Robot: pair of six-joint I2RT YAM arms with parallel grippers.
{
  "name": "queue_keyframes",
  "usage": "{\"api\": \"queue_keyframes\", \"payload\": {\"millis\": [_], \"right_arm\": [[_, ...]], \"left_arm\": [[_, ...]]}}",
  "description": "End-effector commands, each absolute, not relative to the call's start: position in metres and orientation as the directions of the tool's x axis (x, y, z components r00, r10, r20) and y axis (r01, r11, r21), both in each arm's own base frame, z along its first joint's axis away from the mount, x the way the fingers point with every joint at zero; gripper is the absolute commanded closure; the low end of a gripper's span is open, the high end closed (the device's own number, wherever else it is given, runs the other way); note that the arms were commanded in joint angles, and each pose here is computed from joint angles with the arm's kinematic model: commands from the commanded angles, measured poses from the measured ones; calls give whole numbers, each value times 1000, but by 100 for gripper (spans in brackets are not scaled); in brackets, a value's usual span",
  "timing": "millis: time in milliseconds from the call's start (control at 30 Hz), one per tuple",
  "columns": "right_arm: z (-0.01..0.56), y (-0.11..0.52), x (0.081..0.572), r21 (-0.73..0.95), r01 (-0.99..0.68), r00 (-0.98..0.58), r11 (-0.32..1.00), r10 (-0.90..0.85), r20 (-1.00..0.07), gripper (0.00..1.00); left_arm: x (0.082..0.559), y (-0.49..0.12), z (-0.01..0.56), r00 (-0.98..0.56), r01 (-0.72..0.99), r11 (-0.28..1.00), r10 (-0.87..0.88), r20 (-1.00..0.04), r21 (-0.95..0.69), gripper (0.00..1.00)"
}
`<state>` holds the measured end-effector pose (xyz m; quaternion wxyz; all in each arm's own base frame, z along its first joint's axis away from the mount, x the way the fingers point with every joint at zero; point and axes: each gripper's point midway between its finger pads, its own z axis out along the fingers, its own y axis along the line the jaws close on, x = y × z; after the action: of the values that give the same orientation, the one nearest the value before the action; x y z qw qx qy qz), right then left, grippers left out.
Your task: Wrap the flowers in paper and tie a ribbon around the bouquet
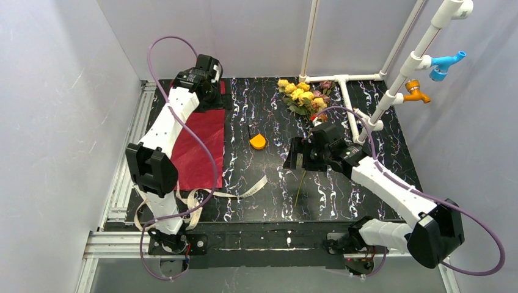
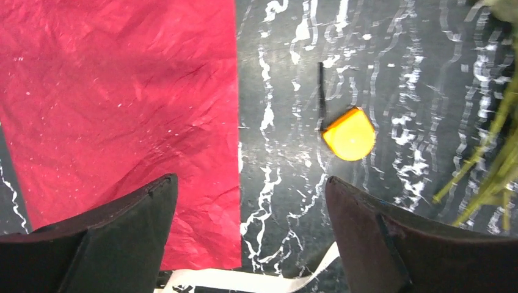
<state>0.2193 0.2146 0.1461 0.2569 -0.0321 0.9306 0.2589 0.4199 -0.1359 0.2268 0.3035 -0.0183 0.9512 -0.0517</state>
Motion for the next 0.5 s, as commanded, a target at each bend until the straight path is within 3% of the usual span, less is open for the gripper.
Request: {"api": "queue_keyframes", "payload": {"millis": [0, 67, 467], "right_arm": [[166, 234, 226, 534, -222, -853, 815, 103, -511, 0], [161, 230, 222, 527, -214, -858, 823, 100, -504, 0], [144, 208, 207, 467, -194, -862, 863, 77, -501, 0]], "left_arm": [[423, -121, 186, -850, -69, 998, -53, -524, 12, 6], [434, -124, 161, -872, -77, 996, -47, -488, 42, 2], [471, -115, 76, -920, -72, 957, 45, -388, 282, 2]]}}
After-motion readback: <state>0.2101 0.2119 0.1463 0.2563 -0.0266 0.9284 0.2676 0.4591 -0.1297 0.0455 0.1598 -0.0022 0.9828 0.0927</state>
